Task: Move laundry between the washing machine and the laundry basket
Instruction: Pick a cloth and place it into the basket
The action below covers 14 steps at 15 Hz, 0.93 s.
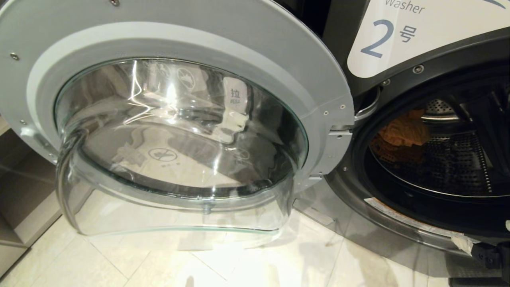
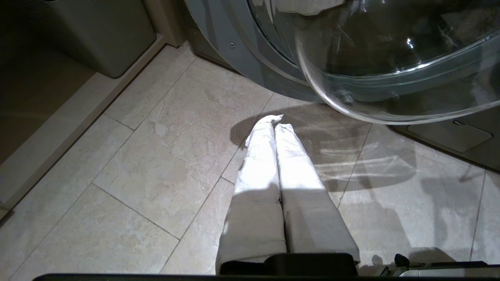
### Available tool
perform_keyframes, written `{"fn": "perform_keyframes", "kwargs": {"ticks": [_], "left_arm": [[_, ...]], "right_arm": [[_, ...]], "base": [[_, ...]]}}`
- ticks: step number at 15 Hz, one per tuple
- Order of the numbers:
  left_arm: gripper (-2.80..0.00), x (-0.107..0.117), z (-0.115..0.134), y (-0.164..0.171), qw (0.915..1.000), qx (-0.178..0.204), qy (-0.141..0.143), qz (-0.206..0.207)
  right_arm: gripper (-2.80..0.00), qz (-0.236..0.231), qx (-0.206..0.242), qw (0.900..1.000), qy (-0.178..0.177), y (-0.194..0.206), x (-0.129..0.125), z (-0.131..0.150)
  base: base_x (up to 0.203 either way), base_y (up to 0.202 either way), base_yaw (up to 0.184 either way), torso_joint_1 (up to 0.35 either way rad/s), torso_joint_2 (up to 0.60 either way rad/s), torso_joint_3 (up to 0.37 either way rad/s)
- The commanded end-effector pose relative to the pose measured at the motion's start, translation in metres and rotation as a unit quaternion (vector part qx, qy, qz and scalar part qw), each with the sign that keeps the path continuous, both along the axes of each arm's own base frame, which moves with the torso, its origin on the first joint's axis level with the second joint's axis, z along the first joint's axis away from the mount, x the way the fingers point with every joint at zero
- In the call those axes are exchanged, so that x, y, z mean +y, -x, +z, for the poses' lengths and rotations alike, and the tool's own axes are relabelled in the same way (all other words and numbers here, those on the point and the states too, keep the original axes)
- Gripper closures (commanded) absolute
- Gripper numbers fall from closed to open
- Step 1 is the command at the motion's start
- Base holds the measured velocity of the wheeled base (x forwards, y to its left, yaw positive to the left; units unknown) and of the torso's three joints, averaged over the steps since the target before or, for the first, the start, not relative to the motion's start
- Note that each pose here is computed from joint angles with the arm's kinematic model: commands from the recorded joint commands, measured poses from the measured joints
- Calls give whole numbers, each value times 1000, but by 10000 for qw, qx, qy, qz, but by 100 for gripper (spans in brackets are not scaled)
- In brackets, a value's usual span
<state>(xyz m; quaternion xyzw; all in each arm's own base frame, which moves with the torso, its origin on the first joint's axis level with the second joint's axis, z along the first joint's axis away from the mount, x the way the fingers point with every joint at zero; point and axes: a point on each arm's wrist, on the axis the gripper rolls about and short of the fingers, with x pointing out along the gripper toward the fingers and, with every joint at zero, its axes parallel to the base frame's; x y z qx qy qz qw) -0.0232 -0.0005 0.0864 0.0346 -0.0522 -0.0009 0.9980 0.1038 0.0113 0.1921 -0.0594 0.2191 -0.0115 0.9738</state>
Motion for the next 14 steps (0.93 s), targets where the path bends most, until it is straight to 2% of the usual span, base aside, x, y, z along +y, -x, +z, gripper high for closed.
{"fn": "perform_keyframes", "kwargs": {"ticks": [1,6,14], "left_arm": [[0,0,-11,-3,9998,200,5,3],[0,0,-11,-3,9998,200,5,15],[0,0,-11,-3,9998,200,6,11]], "right_arm": [[-280,2,53,10000,24,-8,1,-6],[-280,-23,-19,10000,46,-6,1,-8],[-280,-86,-380,9992,27,-2,0,4]], "base": [[0,0,0,6,7,-129],[0,0,0,4,3,-188],[0,0,0,4,3,-178]]}}
